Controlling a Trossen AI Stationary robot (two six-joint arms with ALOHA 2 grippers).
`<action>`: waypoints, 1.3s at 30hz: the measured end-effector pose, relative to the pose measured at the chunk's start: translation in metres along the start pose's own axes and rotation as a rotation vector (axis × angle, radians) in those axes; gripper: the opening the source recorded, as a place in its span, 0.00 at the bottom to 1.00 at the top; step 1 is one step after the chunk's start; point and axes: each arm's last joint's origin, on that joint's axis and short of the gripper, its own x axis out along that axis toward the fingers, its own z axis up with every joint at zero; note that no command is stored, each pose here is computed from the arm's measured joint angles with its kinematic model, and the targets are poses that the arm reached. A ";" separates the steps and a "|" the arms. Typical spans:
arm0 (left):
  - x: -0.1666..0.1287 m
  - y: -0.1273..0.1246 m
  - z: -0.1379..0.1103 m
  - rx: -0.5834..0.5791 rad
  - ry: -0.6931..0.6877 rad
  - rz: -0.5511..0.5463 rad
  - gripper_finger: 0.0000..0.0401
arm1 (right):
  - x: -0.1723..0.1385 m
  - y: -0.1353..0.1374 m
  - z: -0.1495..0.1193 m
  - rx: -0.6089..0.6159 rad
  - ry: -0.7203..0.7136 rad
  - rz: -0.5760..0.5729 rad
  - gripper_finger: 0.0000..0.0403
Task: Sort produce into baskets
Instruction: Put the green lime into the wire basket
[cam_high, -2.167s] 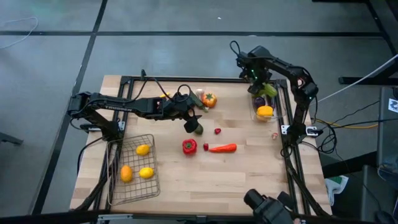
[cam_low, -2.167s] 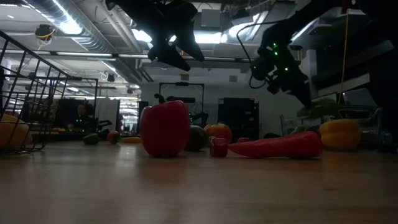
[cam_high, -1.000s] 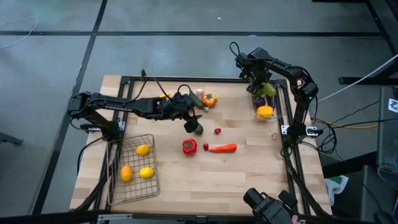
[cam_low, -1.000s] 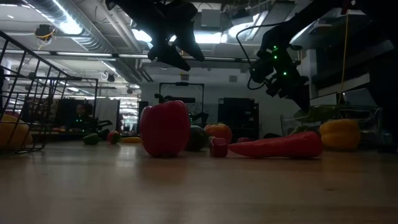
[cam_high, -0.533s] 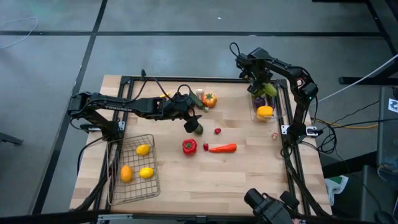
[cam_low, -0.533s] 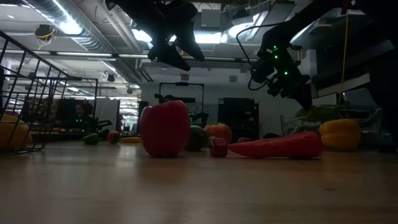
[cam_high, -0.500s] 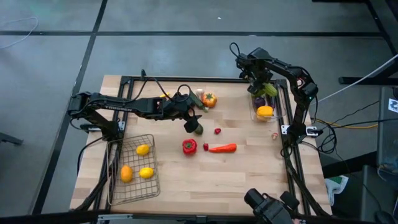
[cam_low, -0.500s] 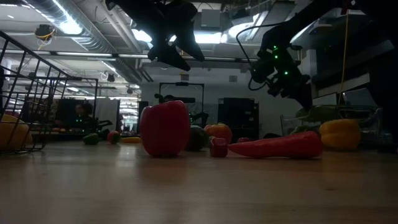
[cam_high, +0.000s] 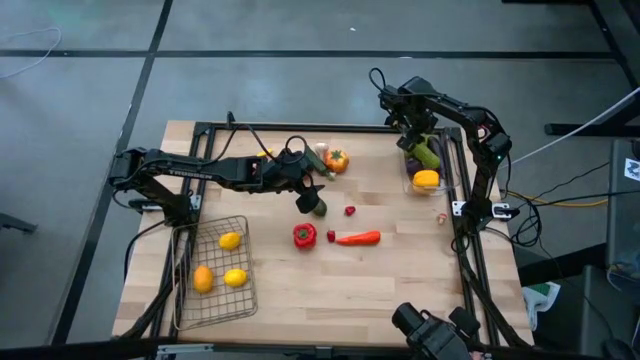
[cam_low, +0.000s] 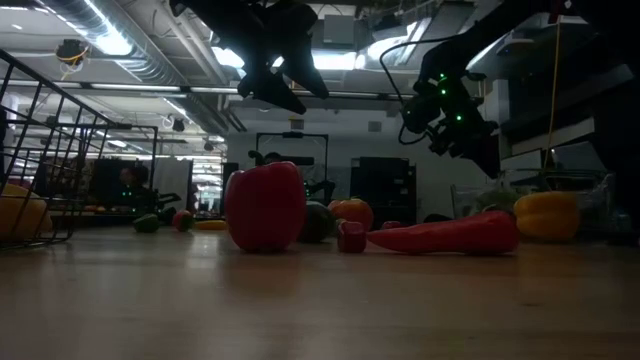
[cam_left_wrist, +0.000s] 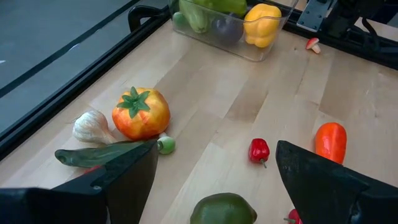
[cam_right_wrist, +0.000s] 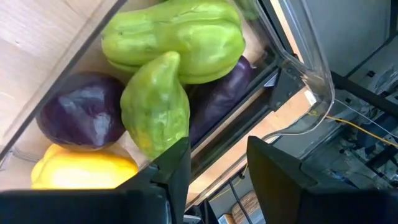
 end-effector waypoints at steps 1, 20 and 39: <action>0.000 0.000 0.000 0.000 0.000 0.000 0.81 | 0.000 0.000 0.000 -0.001 0.002 0.001 0.38; -0.003 -0.008 -0.002 0.074 0.008 -0.058 0.81 | -0.006 -0.002 -0.009 -0.063 0.013 0.010 0.38; 0.011 -0.032 -0.002 0.222 -0.090 -0.183 0.79 | -0.080 0.011 -0.082 -0.080 -0.310 0.033 0.38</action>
